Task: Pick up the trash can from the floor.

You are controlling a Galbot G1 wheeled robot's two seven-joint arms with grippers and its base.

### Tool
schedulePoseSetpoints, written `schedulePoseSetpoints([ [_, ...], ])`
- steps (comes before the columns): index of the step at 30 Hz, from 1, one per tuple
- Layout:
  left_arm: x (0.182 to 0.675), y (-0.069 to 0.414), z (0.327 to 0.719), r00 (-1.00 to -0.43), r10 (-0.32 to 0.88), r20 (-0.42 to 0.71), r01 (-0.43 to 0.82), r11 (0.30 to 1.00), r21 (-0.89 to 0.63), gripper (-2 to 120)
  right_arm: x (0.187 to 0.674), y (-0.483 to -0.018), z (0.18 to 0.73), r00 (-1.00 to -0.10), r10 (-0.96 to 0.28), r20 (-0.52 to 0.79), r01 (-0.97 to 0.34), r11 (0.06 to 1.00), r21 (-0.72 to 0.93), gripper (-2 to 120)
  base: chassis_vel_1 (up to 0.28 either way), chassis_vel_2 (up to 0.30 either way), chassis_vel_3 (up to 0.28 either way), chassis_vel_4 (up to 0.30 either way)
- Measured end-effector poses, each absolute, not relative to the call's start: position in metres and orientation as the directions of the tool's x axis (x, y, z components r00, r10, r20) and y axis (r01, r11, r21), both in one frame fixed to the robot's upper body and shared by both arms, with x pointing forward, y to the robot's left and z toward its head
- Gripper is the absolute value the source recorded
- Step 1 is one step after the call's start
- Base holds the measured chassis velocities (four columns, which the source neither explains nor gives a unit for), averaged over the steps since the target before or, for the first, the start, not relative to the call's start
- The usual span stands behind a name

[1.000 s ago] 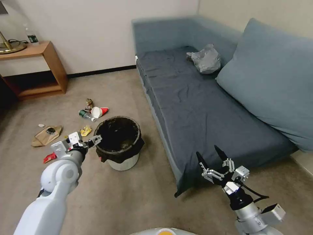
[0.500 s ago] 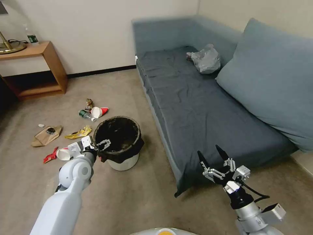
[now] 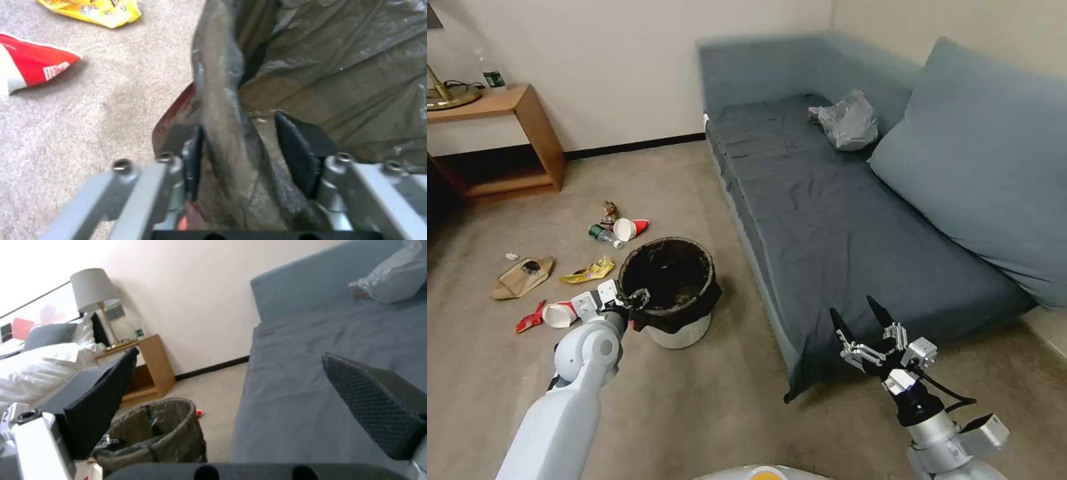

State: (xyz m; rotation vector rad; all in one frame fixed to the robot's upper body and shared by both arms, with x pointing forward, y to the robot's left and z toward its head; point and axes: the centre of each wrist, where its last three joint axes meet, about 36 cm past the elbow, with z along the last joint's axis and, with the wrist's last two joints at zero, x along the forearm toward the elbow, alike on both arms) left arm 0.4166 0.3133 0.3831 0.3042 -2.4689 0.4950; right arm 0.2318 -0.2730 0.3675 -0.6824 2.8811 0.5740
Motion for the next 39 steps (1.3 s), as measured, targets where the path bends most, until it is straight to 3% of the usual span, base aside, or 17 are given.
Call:
schedulePoseSetpoints([
  [8, 0.411, 0.315, 0.381, -0.794, -0.111, 0.598, -0.333, 0.902, -0.274, 7, 0.232, -0.273, 0.368, -0.89, -0.408, -0.205, -0.455, 0.825, 0.334, 100, 0.0, 0.0, 0.0, 0.0],
  [11, 0.41, 0.318, 0.384, -0.798, -0.117, 0.591, -0.334, 0.902, -0.273, 2, 0.233, -0.275, 0.368, -0.889, -0.408, -0.205, -0.456, 0.826, 0.331, 100, 0.0, 0.0, 0.0, 0.0],
  [24, 0.39, 0.332, 0.419, -0.836, -0.137, 0.531, -0.32, 0.908, -0.271, 2, 0.234, -0.275, 0.371, -0.888, -0.409, -0.209, -0.457, 0.826, 0.33, 100, 0.0, 0.0, 0.0, 0.0],
  [39, 0.324, 0.325, 0.486, -0.905, -0.109, 0.411, -0.235, 0.934, -0.27, 2, 0.234, -0.273, 0.374, -0.883, -0.416, -0.218, -0.468, 0.822, 0.326, 100, 0.0, 0.0, 0.0, 0.0],
])
